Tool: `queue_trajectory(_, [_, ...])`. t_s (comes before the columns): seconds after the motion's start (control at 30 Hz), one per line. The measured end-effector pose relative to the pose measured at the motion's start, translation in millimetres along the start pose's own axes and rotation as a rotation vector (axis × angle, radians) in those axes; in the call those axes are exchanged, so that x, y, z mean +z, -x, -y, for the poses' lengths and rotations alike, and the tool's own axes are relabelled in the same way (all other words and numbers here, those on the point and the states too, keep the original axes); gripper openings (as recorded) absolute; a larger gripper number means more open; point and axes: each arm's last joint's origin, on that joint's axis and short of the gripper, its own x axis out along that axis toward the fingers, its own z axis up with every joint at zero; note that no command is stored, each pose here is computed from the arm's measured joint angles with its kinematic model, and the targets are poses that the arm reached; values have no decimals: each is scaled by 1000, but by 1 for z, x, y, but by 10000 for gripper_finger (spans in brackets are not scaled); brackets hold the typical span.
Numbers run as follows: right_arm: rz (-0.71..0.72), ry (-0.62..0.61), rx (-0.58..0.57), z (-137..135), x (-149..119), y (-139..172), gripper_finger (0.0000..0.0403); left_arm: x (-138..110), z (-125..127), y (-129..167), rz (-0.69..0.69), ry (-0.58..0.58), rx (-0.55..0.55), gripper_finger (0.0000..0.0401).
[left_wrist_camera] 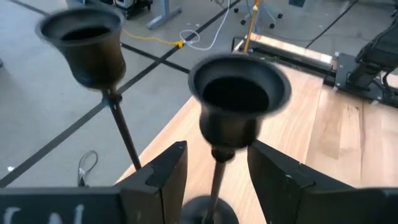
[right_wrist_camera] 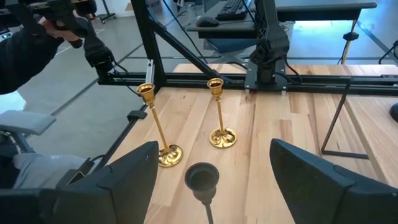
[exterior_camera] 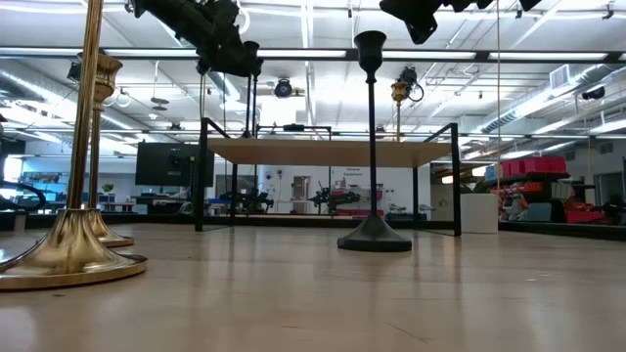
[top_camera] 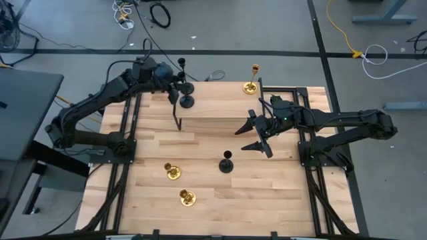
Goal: Pick & Place candle stick holders
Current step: Put the black candle holder on the shelf aligned with the black candle holders
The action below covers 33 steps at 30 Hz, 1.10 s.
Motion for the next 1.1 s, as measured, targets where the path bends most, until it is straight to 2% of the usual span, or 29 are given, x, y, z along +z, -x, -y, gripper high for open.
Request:
queue_trajectory(0.4, [-5, -6, 0, 0, -1, 0, 304, 3, 7, 35, 43, -9, -36, 190])
queue_trajectory(0.63, [-5, -6, 0, 0, -1, 0, 304, -7, 21, 63, -19, 6, -158, 190])
queue_trajectory(0.9, [-4, -7, 0, 0, 0, 0, 304, -15, 69, 79, -75, -48, -437, 190])
queue_trajectory(1.1, [-4, -8, 0, 0, -1, 0, 304, -23, 123, 79, -111, -145, -516, 190])
